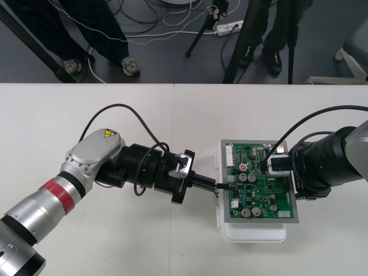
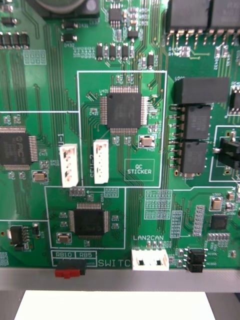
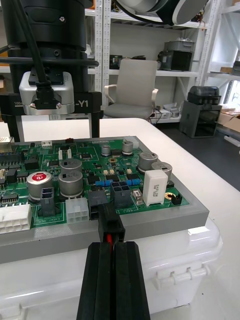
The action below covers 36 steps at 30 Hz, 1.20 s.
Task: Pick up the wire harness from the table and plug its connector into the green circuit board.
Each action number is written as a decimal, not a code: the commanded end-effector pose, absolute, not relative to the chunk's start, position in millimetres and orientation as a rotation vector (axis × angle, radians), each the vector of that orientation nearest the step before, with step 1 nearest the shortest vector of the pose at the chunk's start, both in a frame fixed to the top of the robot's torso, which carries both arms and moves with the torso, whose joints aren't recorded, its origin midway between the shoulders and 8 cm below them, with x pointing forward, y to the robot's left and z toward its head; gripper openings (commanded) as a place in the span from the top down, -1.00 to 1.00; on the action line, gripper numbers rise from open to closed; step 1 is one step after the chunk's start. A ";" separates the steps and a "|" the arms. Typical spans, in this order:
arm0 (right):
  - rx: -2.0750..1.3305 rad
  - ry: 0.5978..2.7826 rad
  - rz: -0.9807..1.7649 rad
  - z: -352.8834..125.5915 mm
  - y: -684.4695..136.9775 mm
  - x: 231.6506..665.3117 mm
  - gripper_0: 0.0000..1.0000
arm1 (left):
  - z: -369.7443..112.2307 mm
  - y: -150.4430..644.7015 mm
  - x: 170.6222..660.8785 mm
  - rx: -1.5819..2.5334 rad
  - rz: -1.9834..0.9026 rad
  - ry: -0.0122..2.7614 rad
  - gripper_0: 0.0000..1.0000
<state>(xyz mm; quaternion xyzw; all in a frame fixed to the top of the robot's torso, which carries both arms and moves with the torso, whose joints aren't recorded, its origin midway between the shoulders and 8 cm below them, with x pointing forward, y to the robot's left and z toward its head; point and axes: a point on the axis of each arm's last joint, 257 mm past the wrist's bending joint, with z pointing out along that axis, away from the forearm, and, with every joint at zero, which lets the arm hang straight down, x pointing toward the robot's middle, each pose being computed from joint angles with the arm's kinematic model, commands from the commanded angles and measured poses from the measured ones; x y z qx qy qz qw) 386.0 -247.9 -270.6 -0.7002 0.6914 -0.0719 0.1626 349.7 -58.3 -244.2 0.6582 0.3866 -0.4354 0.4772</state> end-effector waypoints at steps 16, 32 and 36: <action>-2.020 1.890 -0.161 -265.8 -216.5 385.7 -1.00 | -239.9 -71.6 349.8 1.585 -1.055 0.958 1.00; -2.019 1.890 -0.163 -265.7 -216.8 385.9 -1.00 | -228.1 -81.1 347.3 1.540 -1.090 0.943 1.00; -2.019 1.890 -0.163 -265.7 -216.8 385.9 -1.00 | -227.4 -81.2 347.4 1.538 -1.090 0.940 1.00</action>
